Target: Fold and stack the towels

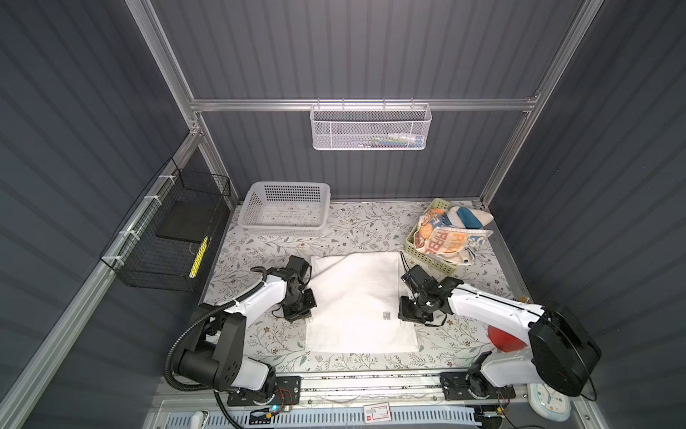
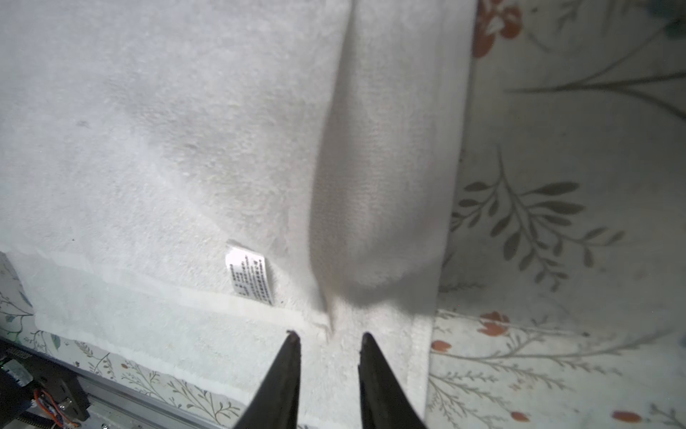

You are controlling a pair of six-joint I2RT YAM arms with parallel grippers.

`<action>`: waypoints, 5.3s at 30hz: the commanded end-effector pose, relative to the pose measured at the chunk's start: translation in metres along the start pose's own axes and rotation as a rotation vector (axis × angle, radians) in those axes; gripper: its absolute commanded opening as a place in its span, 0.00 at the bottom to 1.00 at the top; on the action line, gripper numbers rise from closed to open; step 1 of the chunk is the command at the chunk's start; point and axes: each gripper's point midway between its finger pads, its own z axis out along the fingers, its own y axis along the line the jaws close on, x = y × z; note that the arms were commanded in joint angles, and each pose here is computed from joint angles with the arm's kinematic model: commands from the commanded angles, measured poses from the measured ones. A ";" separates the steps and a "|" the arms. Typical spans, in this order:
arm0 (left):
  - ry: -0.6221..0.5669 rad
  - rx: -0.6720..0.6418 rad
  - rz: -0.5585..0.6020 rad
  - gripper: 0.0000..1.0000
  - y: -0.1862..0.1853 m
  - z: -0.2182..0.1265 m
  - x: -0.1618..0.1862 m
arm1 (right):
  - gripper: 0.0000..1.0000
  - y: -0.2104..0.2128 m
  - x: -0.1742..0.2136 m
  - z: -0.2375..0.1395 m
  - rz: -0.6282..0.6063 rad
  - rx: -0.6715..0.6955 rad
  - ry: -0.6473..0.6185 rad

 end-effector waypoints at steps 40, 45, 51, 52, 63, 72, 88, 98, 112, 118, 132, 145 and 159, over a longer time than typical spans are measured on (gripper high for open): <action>-0.051 0.309 0.156 0.00 -0.087 -0.094 -0.027 | 0.00 0.023 -0.043 -0.112 -0.083 -0.052 -0.095; 0.053 0.256 0.053 0.00 -0.049 -0.050 0.009 | 0.00 -0.002 0.003 -0.070 0.016 -0.073 0.032; 0.136 0.298 -0.054 0.00 -0.028 0.010 0.032 | 0.00 -0.013 0.018 -0.018 0.062 -0.101 0.088; 0.146 0.298 -0.057 0.00 -0.027 0.016 0.032 | 0.00 -0.013 0.017 -0.013 0.061 -0.102 0.088; 0.114 0.217 -0.032 0.00 -0.025 0.032 -0.024 | 0.00 0.001 -0.051 0.010 -0.043 -0.044 0.023; 0.032 0.230 0.071 0.00 -0.042 -0.030 -0.068 | 0.00 0.020 -0.089 -0.045 -0.135 -0.005 -0.028; 0.106 0.248 -0.002 0.00 -0.003 -0.010 -0.037 | 0.00 0.015 -0.004 -0.023 0.061 -0.155 0.122; 0.175 0.211 -0.132 0.00 0.028 0.030 0.000 | 0.00 0.000 -0.010 0.010 0.015 -0.102 0.153; -0.004 0.235 -0.159 0.00 0.016 -0.058 0.013 | 0.00 -0.006 -0.016 -0.034 -0.027 -0.050 0.143; 0.041 0.192 -0.147 0.00 0.019 -0.059 0.016 | 0.00 0.005 0.009 -0.039 0.007 -0.103 0.185; -0.032 -0.026 -0.170 0.52 0.052 -0.055 -0.007 | 0.53 -0.012 0.016 -0.013 -0.008 0.020 0.243; 0.019 0.038 -0.045 0.33 0.003 -0.011 -0.006 | 0.28 0.015 0.028 0.013 -0.067 0.002 0.264; 0.022 -0.104 -0.181 0.19 0.056 -0.019 0.044 | 0.23 0.009 0.050 -0.003 -0.061 0.000 0.232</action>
